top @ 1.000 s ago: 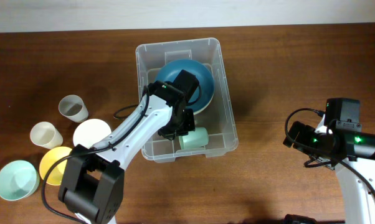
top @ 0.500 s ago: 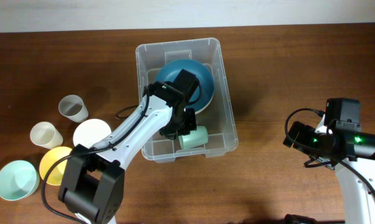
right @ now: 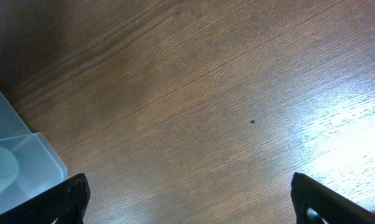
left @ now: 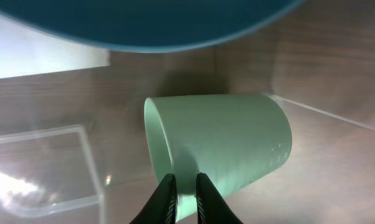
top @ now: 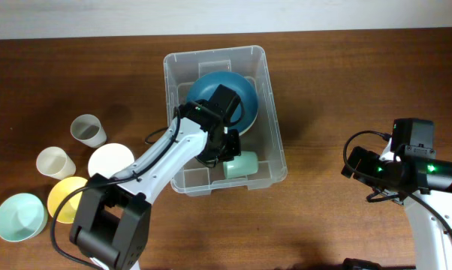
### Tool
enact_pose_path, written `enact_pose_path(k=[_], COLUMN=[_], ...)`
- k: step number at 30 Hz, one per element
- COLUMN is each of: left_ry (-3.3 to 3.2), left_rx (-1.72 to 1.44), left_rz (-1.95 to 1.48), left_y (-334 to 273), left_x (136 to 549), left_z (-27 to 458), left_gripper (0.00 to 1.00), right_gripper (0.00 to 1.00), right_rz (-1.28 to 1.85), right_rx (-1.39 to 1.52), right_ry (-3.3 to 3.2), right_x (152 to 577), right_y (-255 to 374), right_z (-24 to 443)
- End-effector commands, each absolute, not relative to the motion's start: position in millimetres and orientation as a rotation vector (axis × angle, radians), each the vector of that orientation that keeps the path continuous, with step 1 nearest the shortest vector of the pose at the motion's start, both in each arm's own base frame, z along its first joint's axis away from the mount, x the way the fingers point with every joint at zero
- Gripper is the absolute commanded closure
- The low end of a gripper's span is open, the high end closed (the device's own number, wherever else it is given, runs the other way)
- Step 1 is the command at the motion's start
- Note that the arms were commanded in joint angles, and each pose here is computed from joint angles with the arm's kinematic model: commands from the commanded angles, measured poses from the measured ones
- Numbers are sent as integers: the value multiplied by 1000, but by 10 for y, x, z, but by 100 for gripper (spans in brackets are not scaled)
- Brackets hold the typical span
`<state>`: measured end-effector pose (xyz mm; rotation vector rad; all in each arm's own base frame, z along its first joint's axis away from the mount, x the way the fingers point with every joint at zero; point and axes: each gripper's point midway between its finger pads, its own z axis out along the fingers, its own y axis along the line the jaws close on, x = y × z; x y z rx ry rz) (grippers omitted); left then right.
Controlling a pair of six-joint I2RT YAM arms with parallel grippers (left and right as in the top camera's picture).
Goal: Pack container
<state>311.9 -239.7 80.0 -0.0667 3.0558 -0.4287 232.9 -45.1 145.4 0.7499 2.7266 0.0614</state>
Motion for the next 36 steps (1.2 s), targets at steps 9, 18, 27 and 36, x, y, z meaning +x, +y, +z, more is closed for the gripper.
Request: enact_pose_path(k=[9,18,27,36], left_ry=[3051,3067,3104,3073], left_rx=[62,80,107,189], left_rz=[-528,-612,-785,-983], left_y=[-2738,-2828,-2982,-3173], left_x=[2932,2870,2737,2684], left_z=[786,817,895,1020], left_gripper=[87,82,59,58], right_gripper=[1,1,1,1], right_rz=[43,44,43,44], right_rx=[738,738,738,738], right_ry=[2734,2734,2734,2734], right_x=[2321,2320,2321,2321], right_y=[-459,-458,-458,-458], right_z=[1442,1442,1442,1442])
